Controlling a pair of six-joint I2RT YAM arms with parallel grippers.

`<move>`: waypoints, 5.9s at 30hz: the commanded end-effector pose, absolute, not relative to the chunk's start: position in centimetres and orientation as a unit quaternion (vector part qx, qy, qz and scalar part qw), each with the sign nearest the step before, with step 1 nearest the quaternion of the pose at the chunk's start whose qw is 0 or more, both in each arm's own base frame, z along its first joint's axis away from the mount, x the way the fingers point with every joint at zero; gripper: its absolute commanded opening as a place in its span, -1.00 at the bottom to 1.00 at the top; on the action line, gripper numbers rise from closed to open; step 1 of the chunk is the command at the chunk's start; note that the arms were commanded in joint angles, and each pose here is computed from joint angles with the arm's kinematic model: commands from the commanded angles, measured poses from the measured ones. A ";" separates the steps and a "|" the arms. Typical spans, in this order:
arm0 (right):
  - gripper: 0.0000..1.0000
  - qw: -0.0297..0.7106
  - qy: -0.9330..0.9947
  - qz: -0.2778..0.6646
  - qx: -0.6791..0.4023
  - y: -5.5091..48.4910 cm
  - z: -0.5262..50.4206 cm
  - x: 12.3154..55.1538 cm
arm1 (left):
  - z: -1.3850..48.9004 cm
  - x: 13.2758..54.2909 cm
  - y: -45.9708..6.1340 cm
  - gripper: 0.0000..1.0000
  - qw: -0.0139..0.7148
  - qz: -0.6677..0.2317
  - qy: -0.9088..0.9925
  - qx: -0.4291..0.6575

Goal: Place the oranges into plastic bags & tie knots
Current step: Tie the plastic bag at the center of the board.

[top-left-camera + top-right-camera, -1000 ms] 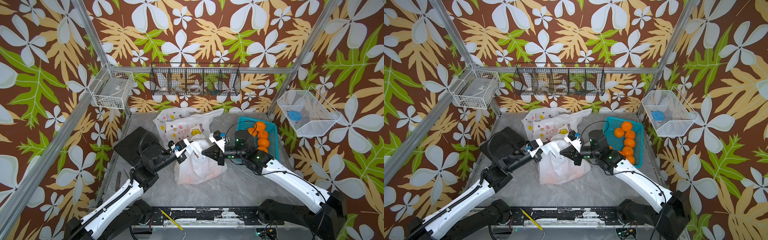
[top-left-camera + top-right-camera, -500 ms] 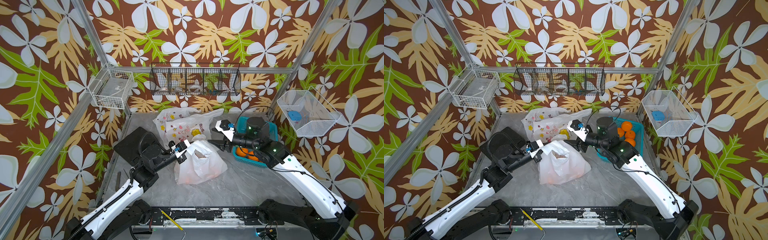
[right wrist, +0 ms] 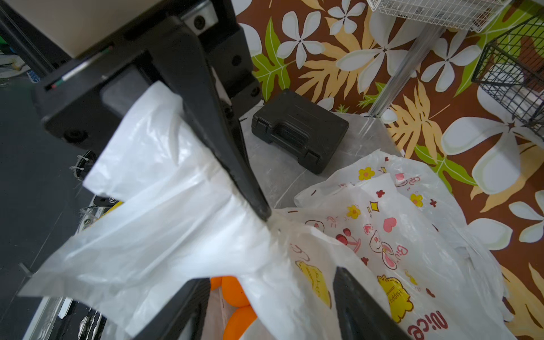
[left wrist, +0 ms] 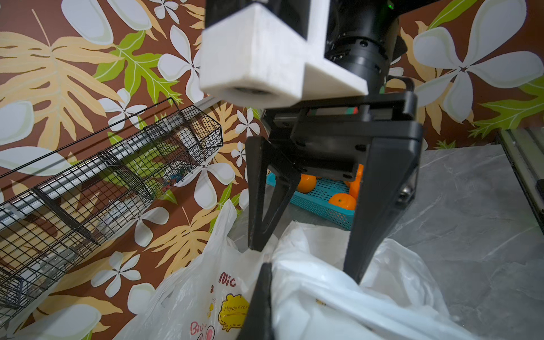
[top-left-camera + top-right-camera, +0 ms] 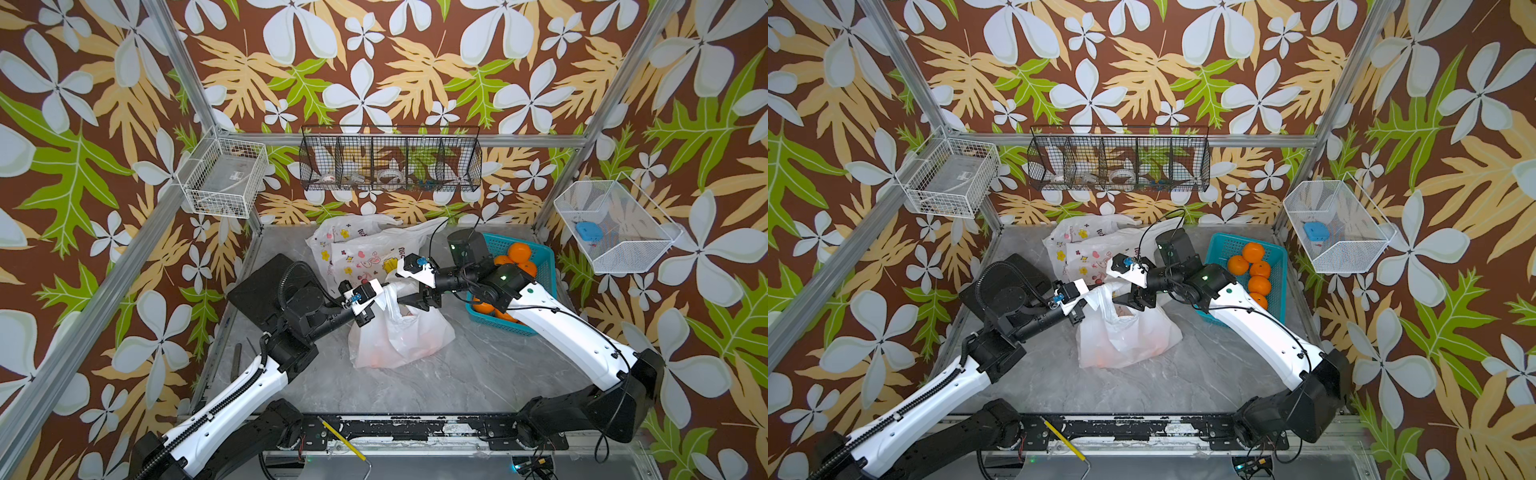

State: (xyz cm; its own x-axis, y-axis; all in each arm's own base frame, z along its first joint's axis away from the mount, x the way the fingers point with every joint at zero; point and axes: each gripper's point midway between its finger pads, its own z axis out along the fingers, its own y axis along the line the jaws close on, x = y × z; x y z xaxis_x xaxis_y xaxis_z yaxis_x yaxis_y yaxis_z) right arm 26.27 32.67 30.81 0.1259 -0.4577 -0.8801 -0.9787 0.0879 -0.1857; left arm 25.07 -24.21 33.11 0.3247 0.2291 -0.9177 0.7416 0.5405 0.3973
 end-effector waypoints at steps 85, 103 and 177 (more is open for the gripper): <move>0.16 0.515 0.618 0.193 -0.562 32.3 31.1 27.4 | 33.3 23.3 -24.3 -1.00 0.665 -0.271 0.573 0.395; -1.00 0.531 0.631 0.219 -0.521 34.1 31.2 29.2 | 33.3 23.5 -24.1 -1.00 0.653 -0.284 0.594 0.373; -1.00 0.644 0.576 0.388 -0.321 32.6 31.2 27.8 | 29.6 25.0 -22.8 0.20 0.626 -0.405 0.635 0.201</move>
